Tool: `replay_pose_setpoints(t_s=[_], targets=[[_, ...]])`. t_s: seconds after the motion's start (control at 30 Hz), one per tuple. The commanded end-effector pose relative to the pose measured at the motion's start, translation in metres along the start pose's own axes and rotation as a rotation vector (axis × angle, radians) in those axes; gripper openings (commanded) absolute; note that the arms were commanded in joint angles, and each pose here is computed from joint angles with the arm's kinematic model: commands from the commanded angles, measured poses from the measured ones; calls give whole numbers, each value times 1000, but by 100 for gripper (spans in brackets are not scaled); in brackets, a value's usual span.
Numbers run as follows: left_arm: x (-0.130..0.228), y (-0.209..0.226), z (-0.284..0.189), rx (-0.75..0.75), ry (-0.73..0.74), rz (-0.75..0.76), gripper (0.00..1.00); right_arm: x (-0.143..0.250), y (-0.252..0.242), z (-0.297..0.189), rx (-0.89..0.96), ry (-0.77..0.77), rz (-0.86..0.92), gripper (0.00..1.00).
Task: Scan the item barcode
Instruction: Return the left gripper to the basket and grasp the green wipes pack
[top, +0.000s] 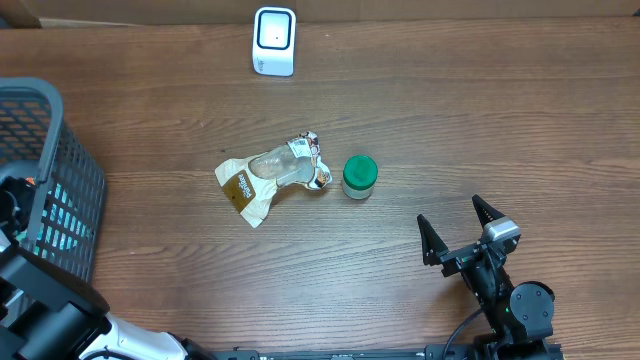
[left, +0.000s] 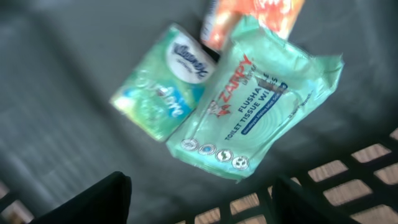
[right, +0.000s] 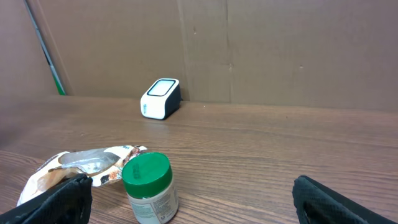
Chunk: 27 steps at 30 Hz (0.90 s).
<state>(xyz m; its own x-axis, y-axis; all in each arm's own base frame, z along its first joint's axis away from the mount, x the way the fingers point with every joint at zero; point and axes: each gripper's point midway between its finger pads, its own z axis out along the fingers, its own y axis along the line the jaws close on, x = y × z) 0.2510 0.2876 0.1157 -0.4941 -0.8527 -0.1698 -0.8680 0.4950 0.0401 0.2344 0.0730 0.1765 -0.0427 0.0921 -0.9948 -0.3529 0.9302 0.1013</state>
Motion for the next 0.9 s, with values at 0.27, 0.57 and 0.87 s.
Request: replay_pose_setpoints(t_s=[0.27, 0.57, 0.87], targets=[[24, -11, 50, 55, 24, 152, 65, 1, 1, 0, -7, -5, -1, 100], [25, -10, 64, 43, 8, 151, 63, 2, 1, 0, -7, -5, -1, 100], [33, -10, 85, 46, -7, 150, 66, 1, 1, 0, -7, -5, -1, 100]])
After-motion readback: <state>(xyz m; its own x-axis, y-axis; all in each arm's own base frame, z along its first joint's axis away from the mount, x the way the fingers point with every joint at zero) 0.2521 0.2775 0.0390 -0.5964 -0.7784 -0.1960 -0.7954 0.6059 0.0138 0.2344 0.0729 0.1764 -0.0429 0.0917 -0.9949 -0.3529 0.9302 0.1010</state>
